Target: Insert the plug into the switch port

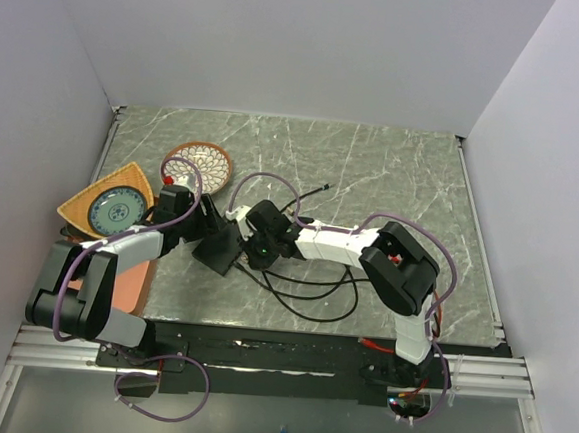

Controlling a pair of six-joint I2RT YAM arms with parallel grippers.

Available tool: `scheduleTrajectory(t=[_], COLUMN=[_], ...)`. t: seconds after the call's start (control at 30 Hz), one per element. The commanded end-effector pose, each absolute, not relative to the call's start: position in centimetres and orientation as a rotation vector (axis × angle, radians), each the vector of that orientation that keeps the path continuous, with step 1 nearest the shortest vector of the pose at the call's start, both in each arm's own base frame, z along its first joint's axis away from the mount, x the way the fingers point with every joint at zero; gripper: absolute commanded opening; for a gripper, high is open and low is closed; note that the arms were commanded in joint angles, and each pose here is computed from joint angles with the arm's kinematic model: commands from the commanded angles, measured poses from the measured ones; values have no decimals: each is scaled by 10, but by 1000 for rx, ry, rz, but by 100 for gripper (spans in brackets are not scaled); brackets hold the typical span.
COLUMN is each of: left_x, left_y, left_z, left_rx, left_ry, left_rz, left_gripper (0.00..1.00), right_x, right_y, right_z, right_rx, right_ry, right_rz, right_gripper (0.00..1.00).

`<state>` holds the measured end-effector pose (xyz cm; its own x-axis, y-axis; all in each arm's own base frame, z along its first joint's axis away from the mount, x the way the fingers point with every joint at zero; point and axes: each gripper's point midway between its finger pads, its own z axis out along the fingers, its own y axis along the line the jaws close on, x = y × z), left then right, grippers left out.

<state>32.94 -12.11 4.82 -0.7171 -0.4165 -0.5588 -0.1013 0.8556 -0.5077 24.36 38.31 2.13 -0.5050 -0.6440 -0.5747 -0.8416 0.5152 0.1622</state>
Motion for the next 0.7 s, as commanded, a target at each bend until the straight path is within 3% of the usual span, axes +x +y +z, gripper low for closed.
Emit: scheduleTrajectory(t=[0.0,0.67], left_x=[334,330], left_y=[-124,-129], left_z=[52,50], left_rx=[-342,-327], left_ry=[2303,2310], left_rz=[-611,-650], left_gripper=[70,70], right_x=[249,265], right_y=[384,399], right_z=[13,17], right_rx=[-1152,-1105], right_ry=[2359,2351], right_rz=[582,575], right_gripper=[0,0])
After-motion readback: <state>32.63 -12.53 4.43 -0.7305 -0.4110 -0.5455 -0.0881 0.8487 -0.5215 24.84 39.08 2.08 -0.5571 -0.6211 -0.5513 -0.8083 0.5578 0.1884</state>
